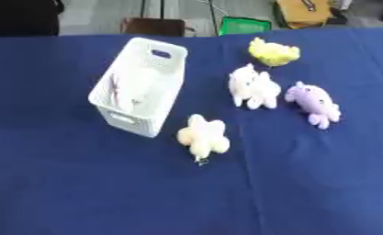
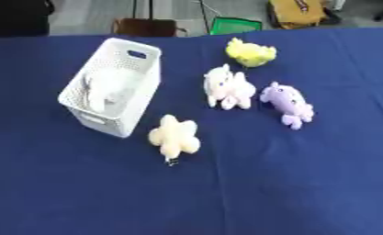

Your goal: Pick up objects on the table and place them in the box.

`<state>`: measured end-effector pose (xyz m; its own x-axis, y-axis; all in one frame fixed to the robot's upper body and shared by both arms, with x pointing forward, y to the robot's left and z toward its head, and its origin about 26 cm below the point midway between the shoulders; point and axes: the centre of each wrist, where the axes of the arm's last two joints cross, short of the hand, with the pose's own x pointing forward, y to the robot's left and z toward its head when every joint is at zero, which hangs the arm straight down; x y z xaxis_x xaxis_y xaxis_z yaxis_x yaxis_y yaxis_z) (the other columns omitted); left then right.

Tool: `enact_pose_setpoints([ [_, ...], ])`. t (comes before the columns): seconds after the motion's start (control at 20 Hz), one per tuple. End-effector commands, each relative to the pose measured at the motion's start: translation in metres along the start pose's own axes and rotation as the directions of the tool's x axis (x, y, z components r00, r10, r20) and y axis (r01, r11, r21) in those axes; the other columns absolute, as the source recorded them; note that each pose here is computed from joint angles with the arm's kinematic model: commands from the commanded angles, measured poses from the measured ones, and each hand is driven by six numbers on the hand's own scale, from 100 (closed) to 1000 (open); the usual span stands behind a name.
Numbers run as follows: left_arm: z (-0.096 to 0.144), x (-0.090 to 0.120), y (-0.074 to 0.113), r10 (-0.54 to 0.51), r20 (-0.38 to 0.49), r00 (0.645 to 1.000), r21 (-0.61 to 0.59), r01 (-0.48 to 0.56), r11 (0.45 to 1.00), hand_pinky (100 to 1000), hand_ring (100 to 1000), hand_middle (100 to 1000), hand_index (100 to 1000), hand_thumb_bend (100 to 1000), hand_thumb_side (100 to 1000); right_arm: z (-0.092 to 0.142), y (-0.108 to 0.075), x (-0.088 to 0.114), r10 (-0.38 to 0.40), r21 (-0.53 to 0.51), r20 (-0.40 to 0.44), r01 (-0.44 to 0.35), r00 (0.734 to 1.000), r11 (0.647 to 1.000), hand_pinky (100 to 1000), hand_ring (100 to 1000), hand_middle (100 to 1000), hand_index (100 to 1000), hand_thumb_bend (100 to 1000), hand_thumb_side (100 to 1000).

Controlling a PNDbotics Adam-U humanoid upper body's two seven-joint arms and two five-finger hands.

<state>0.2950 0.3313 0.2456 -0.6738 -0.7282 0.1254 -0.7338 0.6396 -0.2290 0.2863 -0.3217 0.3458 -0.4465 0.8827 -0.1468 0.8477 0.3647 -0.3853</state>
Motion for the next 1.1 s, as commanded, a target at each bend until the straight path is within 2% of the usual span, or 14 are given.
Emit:
enact_pose_setpoints([
  [0.05, -0.010, 0.002, 0.002, 0.051, 0.082, 0.995, 0.042, -0.054, 0.998, 733, 759, 784, 793, 100, 687, -0.016, -0.012, 0.005, 0.058, 0.105, 0.051, -0.064, 0.997, 0.992, 811, 852, 808, 860, 100, 1000],
  [0.25, -0.010, 0.002, 0.001, 0.056, 0.081, 0.995, 0.037, -0.059, 0.998, 732, 757, 783, 791, 100, 682, -0.027, -0.011, 0.014, 0.063, 0.260, 0.095, -0.086, 0.993, 0.962, 813, 870, 827, 889, 100, 1000],
  [0.45, -0.010, 0.003, 0.000, 0.061, 0.079, 0.995, 0.033, -0.064, 0.997, 729, 756, 782, 790, 100, 677, -0.037, -0.009, 0.026, 0.073, 0.428, 0.160, -0.136, 0.984, 0.893, 815, 881, 857, 928, 100, 1000],
  [0.6, -0.010, 0.003, -0.001, 0.065, 0.079, 0.995, 0.031, -0.068, 0.997, 728, 755, 781, 789, 100, 664, -0.040, -0.006, 0.031, 0.097, 0.502, 0.192, -0.182, 0.977, 0.846, 816, 891, 882, 951, 100, 1000],
  [0.7, -0.010, 0.004, -0.002, 0.070, 0.077, 0.995, 0.026, -0.072, 0.997, 727, 755, 781, 789, 100, 661, -0.040, -0.001, 0.037, 0.121, 0.585, 0.210, -0.224, 0.970, 0.779, 816, 893, 885, 956, 100, 1000],
  [0.75, -0.010, 0.004, -0.002, 0.072, 0.076, 0.994, 0.024, -0.074, 0.997, 727, 754, 781, 788, 100, 657, -0.038, 0.004, 0.040, 0.112, 0.625, 0.207, -0.219, 0.972, 0.749, 816, 895, 891, 968, 100, 1000],
  [0.85, -0.010, 0.004, -0.003, 0.076, 0.075, 0.994, 0.020, -0.078, 0.997, 729, 754, 781, 788, 100, 656, -0.037, 0.007, 0.044, 0.154, 0.676, 0.209, -0.257, 0.966, 0.691, 816, 896, 894, 974, 100, 1000],
  [1.1, -0.011, 0.005, -0.004, 0.080, 0.073, 0.994, 0.013, -0.081, 0.997, 728, 754, 781, 788, 100, 650, -0.033, 0.024, 0.043, 0.228, 0.762, 0.209, -0.304, 0.951, 0.572, 826, 918, 909, 1000, 100, 1000],
])
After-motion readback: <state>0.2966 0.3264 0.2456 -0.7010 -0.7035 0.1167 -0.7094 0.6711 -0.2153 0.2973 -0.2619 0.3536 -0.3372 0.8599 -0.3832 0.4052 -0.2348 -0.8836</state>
